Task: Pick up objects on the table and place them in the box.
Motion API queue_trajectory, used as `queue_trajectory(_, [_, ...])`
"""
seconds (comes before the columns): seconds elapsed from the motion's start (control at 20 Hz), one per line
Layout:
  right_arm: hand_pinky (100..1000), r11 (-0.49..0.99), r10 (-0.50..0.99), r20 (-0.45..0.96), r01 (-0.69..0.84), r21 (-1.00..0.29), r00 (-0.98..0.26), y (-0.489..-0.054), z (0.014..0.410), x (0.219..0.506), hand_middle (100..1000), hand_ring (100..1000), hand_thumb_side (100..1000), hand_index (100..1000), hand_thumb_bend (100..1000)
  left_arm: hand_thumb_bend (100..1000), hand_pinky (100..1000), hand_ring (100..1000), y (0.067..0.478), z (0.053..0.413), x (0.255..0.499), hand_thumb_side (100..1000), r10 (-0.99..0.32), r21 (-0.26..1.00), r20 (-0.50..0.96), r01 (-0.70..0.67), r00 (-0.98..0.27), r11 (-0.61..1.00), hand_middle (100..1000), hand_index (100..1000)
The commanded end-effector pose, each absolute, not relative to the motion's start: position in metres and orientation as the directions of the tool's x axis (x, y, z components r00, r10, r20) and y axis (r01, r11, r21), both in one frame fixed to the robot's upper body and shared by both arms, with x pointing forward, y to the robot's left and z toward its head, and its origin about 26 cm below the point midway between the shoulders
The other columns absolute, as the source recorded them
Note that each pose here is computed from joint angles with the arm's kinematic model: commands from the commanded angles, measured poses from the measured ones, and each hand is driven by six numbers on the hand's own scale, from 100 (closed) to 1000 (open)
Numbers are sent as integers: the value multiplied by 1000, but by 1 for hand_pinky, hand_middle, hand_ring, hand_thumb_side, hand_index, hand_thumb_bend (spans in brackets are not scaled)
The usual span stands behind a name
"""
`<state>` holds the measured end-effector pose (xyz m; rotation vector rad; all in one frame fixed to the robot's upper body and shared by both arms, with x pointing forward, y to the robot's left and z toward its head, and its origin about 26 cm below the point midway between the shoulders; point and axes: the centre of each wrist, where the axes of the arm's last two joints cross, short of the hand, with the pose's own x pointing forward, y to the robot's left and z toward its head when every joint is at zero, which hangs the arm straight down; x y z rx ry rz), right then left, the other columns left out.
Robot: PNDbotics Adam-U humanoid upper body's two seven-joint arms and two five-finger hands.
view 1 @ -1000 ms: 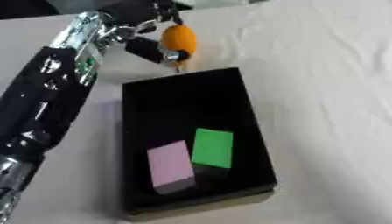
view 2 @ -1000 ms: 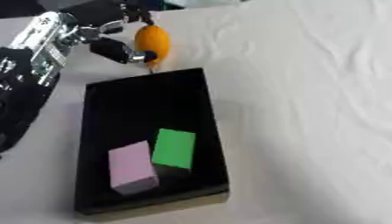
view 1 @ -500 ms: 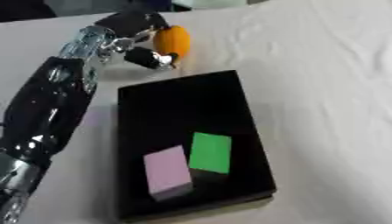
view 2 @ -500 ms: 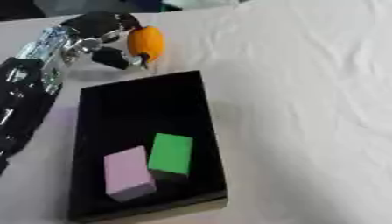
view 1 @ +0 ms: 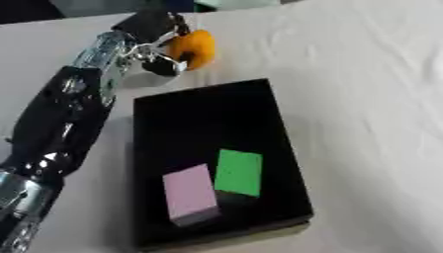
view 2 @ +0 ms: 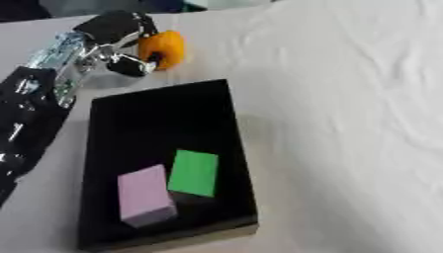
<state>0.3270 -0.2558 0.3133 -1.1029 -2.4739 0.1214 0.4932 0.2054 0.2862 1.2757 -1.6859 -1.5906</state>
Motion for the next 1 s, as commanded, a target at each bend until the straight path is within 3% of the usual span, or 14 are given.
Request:
queue_trajectory(0.05, [840,680,727,335,697,-228,-600,-258,318,323,621,657,984,823,100,100,372,561,201,309,487,191,-860,925,-247,-373,-446,-72,598,644])
queue_trajectory(0.6, [840,666,741,334,703,-249,-583,-260,313,323,624,661,978,823,100,100,331,538,189,338,465,237,-813,904,-228,-427,-535,27,563,623])
queue_trajectory(1.0, [841,651,755,327,708,-273,-568,-261,309,324,626,664,973,824,100,100,332,536,167,351,414,196,-664,880,-321,-472,-676,55,559,620])
